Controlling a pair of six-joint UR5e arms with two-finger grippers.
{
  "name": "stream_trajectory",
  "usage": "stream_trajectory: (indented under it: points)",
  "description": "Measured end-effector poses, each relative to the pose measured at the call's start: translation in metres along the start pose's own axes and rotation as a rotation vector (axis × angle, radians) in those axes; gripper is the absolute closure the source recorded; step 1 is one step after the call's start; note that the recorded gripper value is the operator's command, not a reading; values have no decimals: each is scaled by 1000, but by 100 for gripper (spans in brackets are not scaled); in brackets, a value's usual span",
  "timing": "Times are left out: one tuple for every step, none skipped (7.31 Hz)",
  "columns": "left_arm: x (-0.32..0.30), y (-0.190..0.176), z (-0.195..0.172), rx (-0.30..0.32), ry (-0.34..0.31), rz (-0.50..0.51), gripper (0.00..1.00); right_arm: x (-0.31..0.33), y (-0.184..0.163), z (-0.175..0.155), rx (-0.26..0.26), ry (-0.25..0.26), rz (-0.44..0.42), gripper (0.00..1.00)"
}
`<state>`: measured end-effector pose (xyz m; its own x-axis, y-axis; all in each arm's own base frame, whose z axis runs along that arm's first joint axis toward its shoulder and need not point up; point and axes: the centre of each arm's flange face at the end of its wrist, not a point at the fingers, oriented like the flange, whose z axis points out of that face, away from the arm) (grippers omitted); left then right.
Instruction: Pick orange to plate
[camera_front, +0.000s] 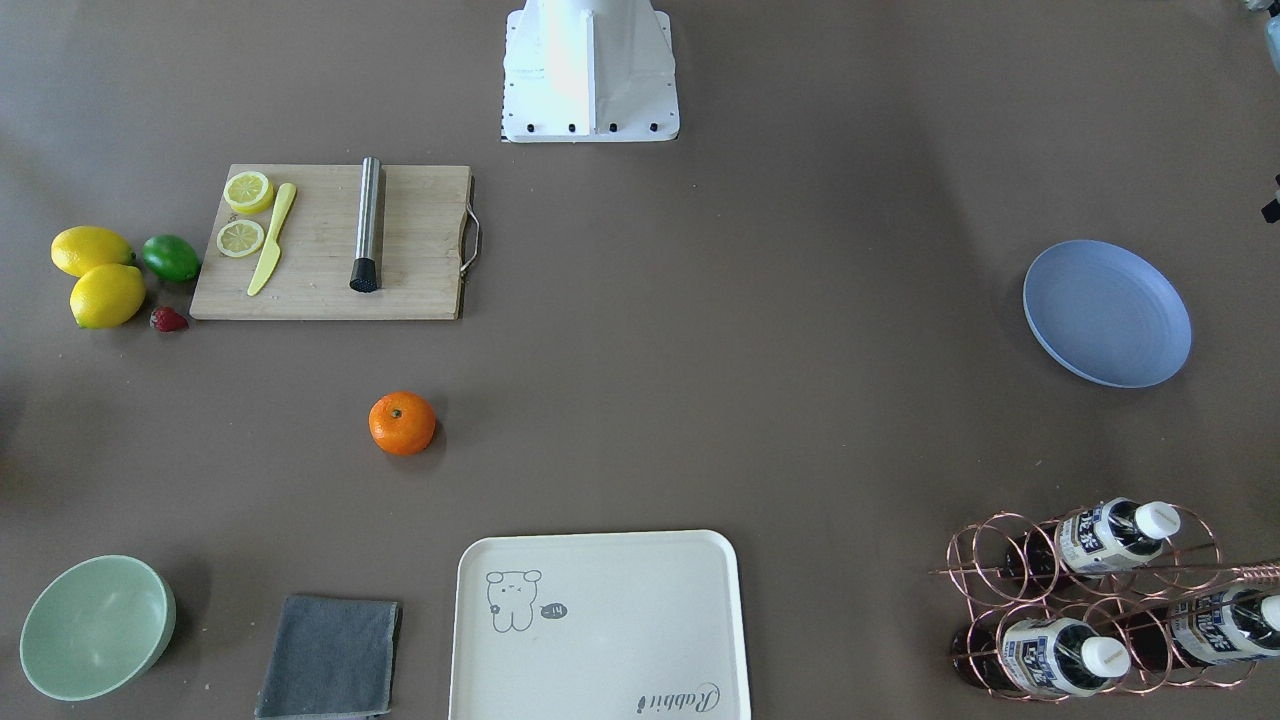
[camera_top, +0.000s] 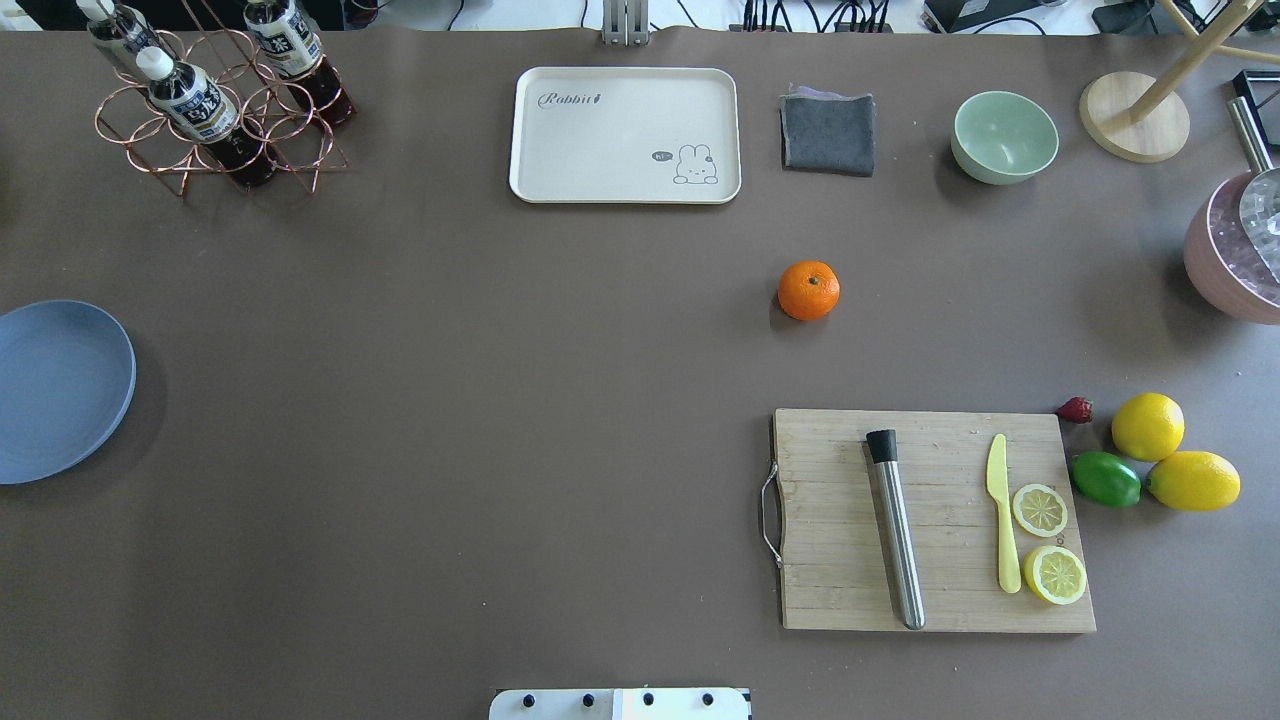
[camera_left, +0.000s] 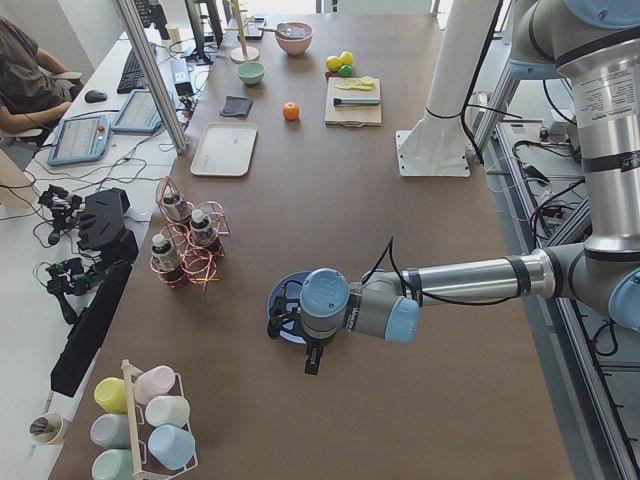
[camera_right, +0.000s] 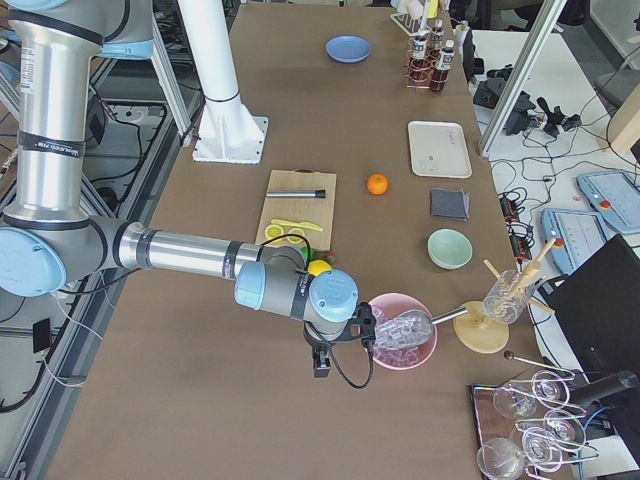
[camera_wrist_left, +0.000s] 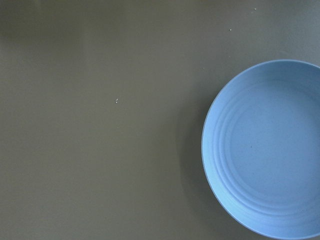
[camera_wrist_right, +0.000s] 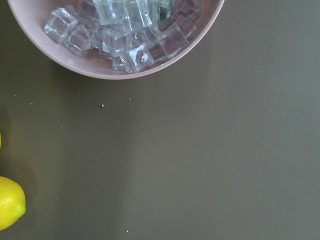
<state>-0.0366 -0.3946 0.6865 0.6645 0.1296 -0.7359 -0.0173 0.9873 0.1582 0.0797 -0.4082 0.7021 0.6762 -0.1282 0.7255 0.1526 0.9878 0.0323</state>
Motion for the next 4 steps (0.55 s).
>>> stream_trajectory:
  points:
    - [1, -1, 0, 0, 0, 3, 2, -1, -1, 0, 1, 0, -2, 0]
    - [2, -1, 0, 1, 3, 6, 2, -2, -3, -1, 2, 1, -3, 0]
    - [5, -2, -1, 5, 9, 12, 2, -2, -4, -1, 3, 1, -4, 0]
    - [7, -3, -3, 8, 11, 18, 2, -3, -5, -2, 3, 1, -4, 0]
